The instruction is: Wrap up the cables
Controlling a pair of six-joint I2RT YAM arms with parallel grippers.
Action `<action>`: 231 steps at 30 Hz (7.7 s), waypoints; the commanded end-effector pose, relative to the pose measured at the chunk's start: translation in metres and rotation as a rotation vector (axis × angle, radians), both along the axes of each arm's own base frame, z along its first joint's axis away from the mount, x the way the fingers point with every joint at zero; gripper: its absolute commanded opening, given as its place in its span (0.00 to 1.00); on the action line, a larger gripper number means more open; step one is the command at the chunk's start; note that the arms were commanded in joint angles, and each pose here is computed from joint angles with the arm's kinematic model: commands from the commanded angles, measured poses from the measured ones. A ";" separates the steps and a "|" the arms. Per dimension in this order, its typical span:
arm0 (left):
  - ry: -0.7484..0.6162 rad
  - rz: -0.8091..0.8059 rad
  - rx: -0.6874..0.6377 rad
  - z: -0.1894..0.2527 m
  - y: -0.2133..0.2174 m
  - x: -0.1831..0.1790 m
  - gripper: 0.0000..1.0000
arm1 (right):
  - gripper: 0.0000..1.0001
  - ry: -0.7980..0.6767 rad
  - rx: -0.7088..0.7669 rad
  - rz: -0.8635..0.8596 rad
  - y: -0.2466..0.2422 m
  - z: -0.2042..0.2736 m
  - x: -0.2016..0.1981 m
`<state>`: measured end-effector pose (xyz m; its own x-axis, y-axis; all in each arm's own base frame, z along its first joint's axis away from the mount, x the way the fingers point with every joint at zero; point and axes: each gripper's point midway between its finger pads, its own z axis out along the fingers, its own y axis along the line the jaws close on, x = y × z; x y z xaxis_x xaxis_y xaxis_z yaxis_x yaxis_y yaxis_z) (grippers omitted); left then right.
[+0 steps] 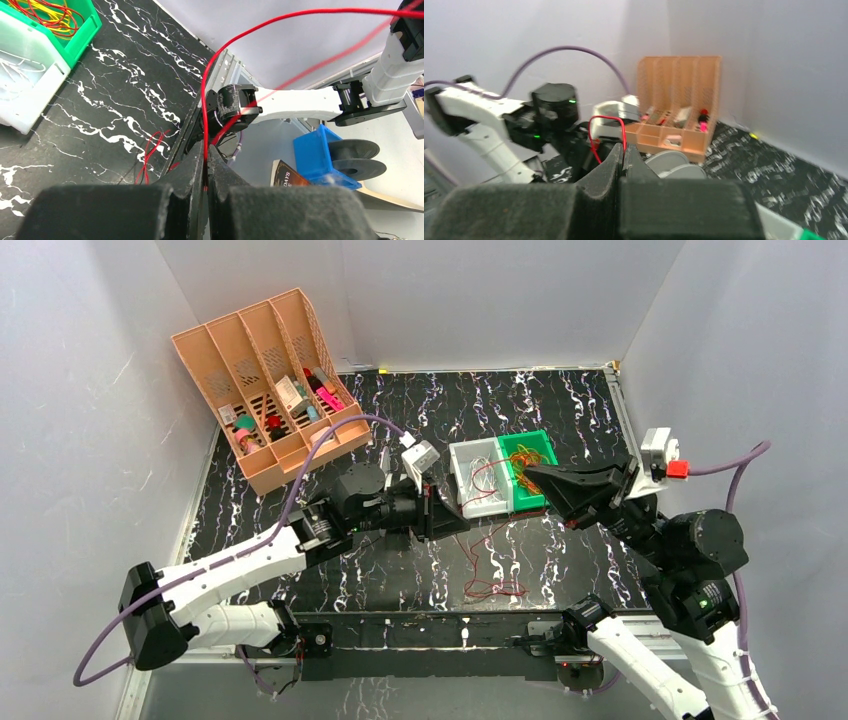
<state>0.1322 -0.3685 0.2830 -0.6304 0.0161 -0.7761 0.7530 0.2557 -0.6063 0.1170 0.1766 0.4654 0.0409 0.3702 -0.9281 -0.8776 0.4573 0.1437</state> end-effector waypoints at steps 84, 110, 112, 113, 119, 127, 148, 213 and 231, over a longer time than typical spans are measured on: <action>-0.256 0.351 0.249 0.040 0.098 0.035 0.74 | 0.00 0.515 -0.150 0.339 0.062 -0.139 0.009; -0.377 0.889 0.717 0.012 0.218 0.092 0.98 | 0.00 0.970 -0.055 0.353 0.120 -0.094 0.065; -0.364 0.887 0.721 0.009 0.218 0.096 0.98 | 0.00 0.993 -0.047 0.365 0.127 -0.092 0.065; -0.352 0.886 0.717 0.007 0.219 0.099 0.98 | 0.00 1.001 -0.039 0.375 0.130 -0.090 0.064; -0.220 0.869 0.682 -0.014 0.231 0.121 0.98 | 0.00 1.049 0.033 0.439 0.147 -0.082 0.066; -0.073 0.858 0.669 -0.042 0.235 0.138 0.96 | 0.00 1.143 0.105 0.461 0.162 -0.101 0.079; -0.037 0.630 0.414 -0.049 0.184 0.112 0.95 | 0.00 1.279 0.193 0.430 0.170 -0.153 0.098; -0.143 0.663 0.667 -0.086 0.154 0.163 0.50 | 0.00 1.411 0.324 0.392 0.172 -0.195 0.120; -0.178 0.666 0.712 -0.086 0.154 0.166 0.00 | 0.00 1.428 0.322 0.401 0.170 -0.203 0.116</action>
